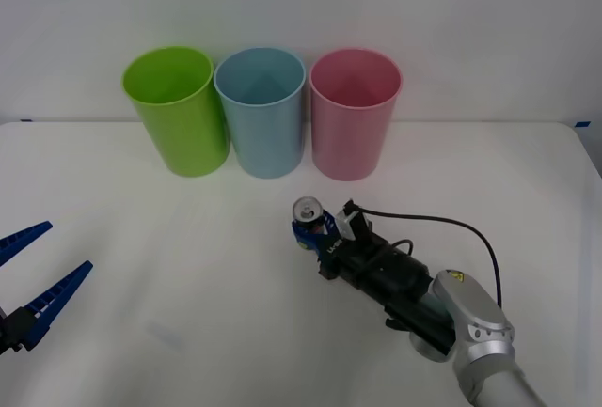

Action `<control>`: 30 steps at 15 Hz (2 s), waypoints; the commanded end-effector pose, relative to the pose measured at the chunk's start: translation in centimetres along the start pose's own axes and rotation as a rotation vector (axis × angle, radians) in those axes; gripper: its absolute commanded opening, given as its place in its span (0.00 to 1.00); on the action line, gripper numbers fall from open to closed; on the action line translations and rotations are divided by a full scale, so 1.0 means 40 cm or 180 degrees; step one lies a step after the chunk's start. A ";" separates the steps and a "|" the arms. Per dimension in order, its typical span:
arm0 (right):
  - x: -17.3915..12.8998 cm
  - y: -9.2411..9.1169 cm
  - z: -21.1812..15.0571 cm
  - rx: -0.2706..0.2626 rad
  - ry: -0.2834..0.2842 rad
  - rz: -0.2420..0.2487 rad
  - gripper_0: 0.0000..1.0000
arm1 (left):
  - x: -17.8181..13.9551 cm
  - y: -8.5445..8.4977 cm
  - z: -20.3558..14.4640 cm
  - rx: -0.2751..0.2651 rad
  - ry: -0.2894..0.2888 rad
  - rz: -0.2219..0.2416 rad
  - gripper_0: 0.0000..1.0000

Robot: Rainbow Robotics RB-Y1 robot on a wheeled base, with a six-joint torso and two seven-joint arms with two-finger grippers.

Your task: Grasp the object on the table and drop it into the matching bin: aluminum can to the light blue bin, PET bottle to the pink bin.

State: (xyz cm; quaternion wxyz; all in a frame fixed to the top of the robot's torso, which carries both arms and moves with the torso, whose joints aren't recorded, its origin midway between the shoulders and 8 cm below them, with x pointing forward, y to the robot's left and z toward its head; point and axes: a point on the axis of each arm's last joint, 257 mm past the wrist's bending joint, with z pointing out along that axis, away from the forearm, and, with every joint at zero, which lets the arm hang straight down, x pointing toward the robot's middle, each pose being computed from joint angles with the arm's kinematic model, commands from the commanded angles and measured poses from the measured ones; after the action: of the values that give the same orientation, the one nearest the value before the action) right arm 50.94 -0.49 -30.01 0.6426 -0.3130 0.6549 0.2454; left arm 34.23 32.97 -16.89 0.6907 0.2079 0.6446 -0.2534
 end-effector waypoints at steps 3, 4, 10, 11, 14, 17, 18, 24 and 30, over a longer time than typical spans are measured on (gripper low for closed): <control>-0.042 0.016 -0.004 -0.0097 -0.0149 0.0009 0.00 | 0.000 0.000 0.000 0.0000 0.0000 0.0000 1.00; -0.057 0.016 -0.007 -0.0092 -0.0192 -0.0007 0.00 | 0.000 0.000 0.000 0.0000 0.0000 0.0000 1.00; -0.177 0.022 -0.037 -0.0125 -0.0456 -0.0057 0.00 | 0.000 0.000 0.000 0.0000 0.0000 0.0000 1.00; -0.192 0.027 -0.037 -0.0168 -0.0479 -0.0006 0.00 | 0.000 0.000 0.000 0.0000 0.0000 0.0000 1.00; -0.257 0.031 -0.051 -0.0304 -0.0553 0.0120 0.00 | 0.000 0.000 0.000 0.0000 0.0000 0.0000 1.00; -0.317 0.027 -0.070 -0.0406 -0.0615 0.0272 0.00 | 0.000 0.000 0.000 0.0000 0.0000 0.0000 1.00; -0.337 0.024 -0.076 -0.0433 -0.0632 0.0328 0.00 | 0.000 0.000 0.000 0.0000 0.0000 0.0000 1.00; -0.461 0.030 -0.115 -0.0669 -0.0718 0.0452 0.00 | 0.000 0.000 0.000 0.0000 0.0000 0.0000 1.00; -0.562 0.006 -0.077 -0.0756 -0.0795 0.0256 0.00 | 0.000 0.000 0.000 0.0000 0.0000 0.0000 1.00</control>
State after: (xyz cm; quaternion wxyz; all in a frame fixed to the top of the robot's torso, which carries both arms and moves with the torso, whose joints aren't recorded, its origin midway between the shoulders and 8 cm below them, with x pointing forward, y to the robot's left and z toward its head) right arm 47.79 -0.65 -8.09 0.6666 -0.3258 0.5497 0.3837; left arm 34.23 32.97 -16.89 0.6907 0.2080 0.6445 -0.2535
